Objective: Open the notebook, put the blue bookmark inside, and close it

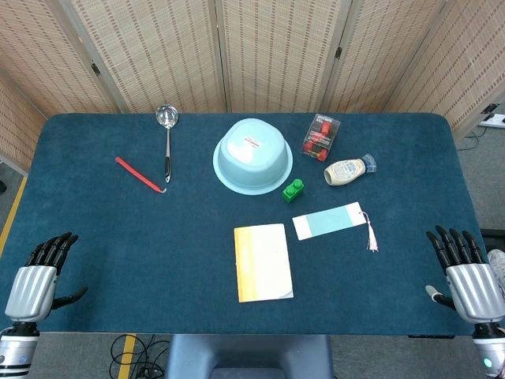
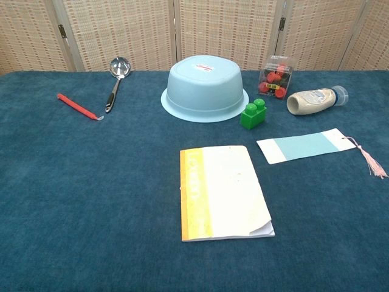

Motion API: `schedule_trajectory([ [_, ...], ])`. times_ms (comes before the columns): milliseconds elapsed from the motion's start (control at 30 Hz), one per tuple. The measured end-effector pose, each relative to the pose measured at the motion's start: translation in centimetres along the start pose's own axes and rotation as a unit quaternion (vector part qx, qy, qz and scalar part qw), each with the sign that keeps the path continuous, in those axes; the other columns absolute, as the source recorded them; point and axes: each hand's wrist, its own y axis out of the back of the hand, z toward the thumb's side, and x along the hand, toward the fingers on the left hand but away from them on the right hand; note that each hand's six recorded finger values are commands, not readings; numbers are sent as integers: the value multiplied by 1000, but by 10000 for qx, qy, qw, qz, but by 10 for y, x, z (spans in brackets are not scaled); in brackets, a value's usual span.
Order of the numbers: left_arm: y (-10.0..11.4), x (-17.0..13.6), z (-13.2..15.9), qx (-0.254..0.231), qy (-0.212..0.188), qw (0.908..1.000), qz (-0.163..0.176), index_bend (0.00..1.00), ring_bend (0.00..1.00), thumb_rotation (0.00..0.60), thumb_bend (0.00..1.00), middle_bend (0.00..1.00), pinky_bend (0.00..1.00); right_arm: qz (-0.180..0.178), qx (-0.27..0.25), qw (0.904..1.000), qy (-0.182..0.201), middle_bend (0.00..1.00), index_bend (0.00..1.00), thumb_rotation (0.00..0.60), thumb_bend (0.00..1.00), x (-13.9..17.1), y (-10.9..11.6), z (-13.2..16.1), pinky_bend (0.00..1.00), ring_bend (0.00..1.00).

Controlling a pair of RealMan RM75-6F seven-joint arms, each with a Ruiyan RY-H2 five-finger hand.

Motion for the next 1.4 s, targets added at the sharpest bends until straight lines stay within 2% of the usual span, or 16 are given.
schedule_trajectory([
  [333,2,-4,-5,-7,101,9999,21,129,132,600,159,123,180,-126,-55,9997,180,46,3,600,49,-3,2,8,9,0],
  [533,3,-8,-8,-13,131,9999,3,129,132,600,159,123,180,-144,-157,9994,274,75,30,600,58,-7,1,9,67,0],
  [633,3,-11,-11,-25,171,9998,5,129,132,600,159,122,180,-135,-118,9989,433,95,77,600,66,-12,-1,14,75,0],
  [800,4,-13,-14,-60,190,9998,-2,129,132,600,159,123,180,-168,70,9949,991,150,199,600,96,-26,-1,38,117,14],
  [933,5,-17,-18,-81,215,9997,15,129,132,600,159,123,180,-183,250,9861,1632,181,259,600,130,-42,-5,68,142,45],
  [1100,6,-22,-25,-92,304,9995,20,129,132,600,158,123,180,-98,415,9700,2395,201,300,600,139,-63,-23,112,144,56],
  [1267,7,-26,-33,-88,409,9991,4,129,132,600,159,123,180,0,502,9512,3046,215,339,600,45,-81,-47,159,144,70],
  [1400,9,-29,-39,-81,491,9988,7,129,132,600,159,123,180,27,587,9381,3413,230,367,600,1,-91,-62,186,144,82],
])
